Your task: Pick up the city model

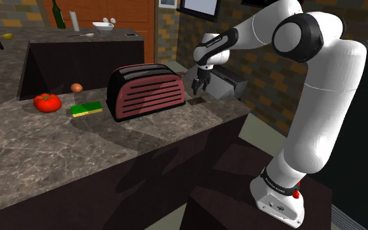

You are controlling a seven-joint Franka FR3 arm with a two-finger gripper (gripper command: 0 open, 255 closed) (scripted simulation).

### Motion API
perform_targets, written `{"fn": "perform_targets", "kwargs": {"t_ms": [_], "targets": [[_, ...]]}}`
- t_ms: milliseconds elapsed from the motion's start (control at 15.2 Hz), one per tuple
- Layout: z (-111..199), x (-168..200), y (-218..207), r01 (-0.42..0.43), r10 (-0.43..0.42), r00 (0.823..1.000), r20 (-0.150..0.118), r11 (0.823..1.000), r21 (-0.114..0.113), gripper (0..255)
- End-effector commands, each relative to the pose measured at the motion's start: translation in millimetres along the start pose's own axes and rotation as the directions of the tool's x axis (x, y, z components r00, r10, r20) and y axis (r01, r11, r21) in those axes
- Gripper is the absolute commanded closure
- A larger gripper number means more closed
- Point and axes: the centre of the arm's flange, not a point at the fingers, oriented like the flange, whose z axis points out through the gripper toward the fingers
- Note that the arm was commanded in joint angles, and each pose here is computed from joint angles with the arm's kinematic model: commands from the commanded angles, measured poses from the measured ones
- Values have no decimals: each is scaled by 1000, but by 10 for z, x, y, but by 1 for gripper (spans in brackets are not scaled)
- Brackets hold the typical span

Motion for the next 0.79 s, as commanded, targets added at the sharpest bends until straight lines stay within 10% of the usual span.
{"fn": "perform_targets", "kwargs": {"t_ms": [0,594,660,726], "targets": [[213,165,132,4,-4,1000,9,1000,-6,0],[613,160,134,4,-4,1000,9,1000,-6,0],[614,163,124,4,-4,1000,9,1000,-6,255],[616,161,122,4,-4,1000,9,1000,-6,255]]}}
